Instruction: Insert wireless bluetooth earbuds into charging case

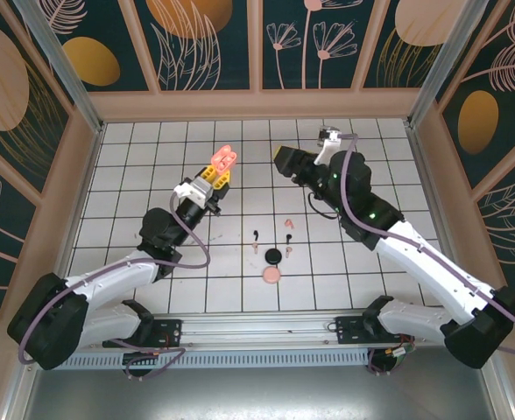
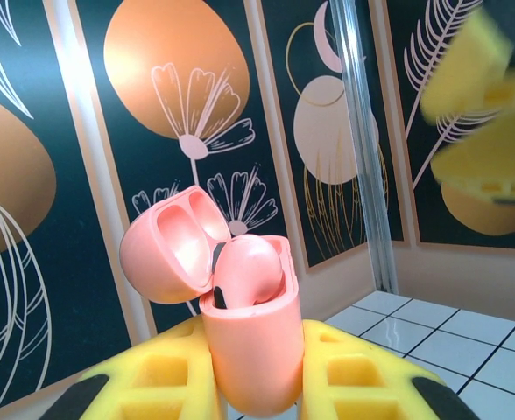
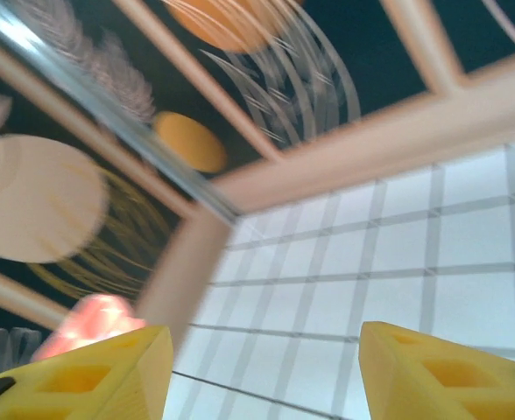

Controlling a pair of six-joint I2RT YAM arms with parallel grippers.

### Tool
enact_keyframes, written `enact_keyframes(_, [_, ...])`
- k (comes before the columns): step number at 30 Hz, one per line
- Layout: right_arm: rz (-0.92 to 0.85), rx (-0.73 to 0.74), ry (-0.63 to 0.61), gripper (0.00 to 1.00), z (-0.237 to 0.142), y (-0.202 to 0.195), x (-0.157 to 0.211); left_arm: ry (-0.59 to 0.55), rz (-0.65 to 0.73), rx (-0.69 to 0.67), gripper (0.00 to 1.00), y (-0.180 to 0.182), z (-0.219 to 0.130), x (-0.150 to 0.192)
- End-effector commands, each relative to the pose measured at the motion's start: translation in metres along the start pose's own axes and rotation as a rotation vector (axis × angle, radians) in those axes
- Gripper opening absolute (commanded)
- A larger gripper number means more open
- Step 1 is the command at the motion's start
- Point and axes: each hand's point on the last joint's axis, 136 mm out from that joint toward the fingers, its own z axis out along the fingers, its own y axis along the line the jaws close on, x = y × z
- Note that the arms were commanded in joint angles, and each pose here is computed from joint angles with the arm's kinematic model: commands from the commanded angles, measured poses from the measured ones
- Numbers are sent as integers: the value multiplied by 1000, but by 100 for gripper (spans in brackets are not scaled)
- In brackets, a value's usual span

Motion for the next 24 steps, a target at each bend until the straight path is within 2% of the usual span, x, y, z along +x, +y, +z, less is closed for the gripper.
enact_keyframes(1, [-35, 266, 216, 59, 5, -72, 55, 1, -3, -15, 0, 2, -5, -3])
enact_keyframes(5, [-97, 402, 374, 58, 18, -113, 97, 25, -7, -12, 0, 1, -7, 0])
enact_keyframes(11, [-347, 451, 613, 55, 38, -154, 151, 19, -3, -16, 0, 3, -10, -6])
enact_keyframes(18, [-498, 443, 803, 55, 45, -182, 185, 14, 2, -5, 0, 1, -10, -10])
enact_keyframes(24, [-556, 444, 907, 54, 48, -196, 204, 10, -7, -3, 0, 1, -9, -11])
